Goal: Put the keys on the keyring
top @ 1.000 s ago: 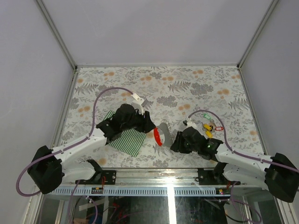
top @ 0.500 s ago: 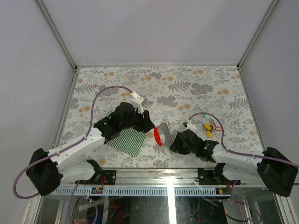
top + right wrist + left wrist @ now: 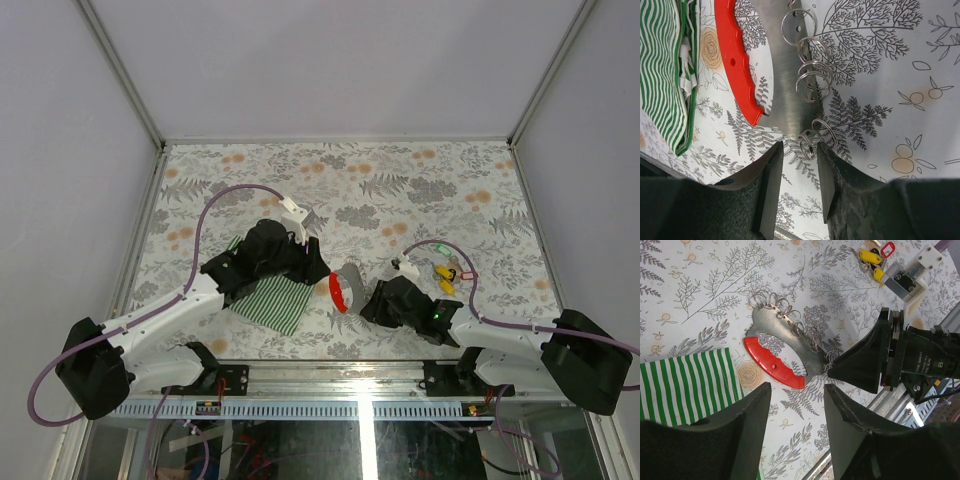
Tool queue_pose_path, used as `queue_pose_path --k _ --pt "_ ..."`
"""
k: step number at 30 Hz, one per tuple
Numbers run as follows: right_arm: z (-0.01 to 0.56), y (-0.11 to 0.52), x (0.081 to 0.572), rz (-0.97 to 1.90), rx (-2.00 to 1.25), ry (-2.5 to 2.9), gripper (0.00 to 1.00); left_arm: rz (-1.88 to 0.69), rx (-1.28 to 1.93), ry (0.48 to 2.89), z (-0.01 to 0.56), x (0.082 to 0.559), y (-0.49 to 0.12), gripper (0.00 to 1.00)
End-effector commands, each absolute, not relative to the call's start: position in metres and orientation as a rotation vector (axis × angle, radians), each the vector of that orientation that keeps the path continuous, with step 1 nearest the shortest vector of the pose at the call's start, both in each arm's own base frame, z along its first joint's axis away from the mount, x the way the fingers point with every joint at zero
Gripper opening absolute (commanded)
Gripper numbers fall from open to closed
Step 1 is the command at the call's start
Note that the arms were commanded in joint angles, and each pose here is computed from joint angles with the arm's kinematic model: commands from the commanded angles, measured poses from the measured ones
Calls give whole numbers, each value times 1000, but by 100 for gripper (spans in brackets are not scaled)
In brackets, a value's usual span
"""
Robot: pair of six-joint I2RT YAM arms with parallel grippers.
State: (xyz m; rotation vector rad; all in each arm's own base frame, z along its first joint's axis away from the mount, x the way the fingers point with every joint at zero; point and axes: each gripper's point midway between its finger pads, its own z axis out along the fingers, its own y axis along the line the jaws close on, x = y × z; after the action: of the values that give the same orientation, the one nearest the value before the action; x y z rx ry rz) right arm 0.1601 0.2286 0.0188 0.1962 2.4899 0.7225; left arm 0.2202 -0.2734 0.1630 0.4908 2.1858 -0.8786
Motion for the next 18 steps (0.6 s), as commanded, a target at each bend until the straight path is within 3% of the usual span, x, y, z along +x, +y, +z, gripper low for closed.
queue_pose_path --k 1,18 --pt "12 221 165 640 207 2483 39 -882 501 2122 182 228 -277 48" --pt "12 222 164 650 175 2477 26 -890 506 2127 181 226 -277 48"
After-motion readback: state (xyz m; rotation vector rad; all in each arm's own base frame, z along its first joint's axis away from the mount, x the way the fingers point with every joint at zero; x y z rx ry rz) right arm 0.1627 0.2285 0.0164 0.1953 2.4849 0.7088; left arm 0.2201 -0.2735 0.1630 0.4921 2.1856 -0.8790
